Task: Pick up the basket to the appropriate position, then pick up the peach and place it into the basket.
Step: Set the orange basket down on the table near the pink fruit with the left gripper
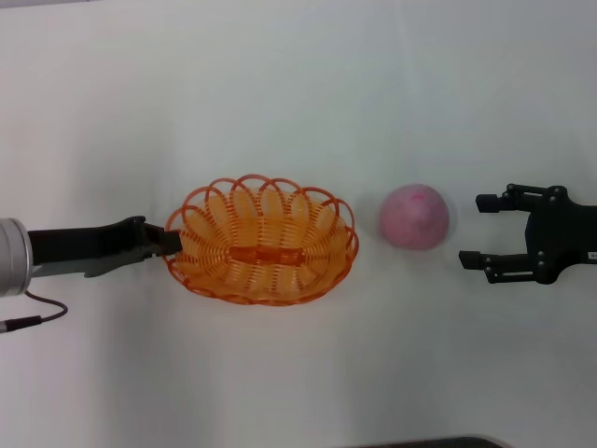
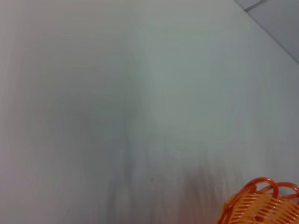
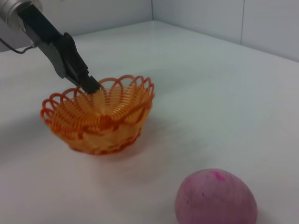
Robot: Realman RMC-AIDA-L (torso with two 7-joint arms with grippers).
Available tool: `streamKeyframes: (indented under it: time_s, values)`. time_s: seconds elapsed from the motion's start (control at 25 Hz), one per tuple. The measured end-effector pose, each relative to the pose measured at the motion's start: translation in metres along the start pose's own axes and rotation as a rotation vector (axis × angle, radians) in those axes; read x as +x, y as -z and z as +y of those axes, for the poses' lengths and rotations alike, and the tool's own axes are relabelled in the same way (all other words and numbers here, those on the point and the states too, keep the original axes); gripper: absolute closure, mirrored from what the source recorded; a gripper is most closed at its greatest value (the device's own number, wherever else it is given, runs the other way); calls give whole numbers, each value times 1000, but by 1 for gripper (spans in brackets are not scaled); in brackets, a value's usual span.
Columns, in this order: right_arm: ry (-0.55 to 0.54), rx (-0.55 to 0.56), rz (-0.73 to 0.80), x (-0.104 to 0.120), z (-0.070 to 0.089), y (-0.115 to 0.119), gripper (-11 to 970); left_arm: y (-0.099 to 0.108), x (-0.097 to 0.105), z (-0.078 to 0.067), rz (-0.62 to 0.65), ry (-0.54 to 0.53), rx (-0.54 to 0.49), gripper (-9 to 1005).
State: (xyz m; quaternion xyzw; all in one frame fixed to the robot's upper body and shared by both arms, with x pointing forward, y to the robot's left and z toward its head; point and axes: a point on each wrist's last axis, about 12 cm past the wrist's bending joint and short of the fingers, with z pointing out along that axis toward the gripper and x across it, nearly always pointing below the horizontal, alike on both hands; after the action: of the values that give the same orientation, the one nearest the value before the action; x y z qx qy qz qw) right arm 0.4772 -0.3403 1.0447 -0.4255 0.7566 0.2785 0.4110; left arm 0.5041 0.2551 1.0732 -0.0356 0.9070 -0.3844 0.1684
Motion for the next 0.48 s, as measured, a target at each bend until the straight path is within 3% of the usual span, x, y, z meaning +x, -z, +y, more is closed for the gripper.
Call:
streamKeyframes:
  time_s: [0.48]
  values:
    - [-1, 4, 1, 0, 0, 0, 90, -7, 4, 2, -16, 14, -36, 956]
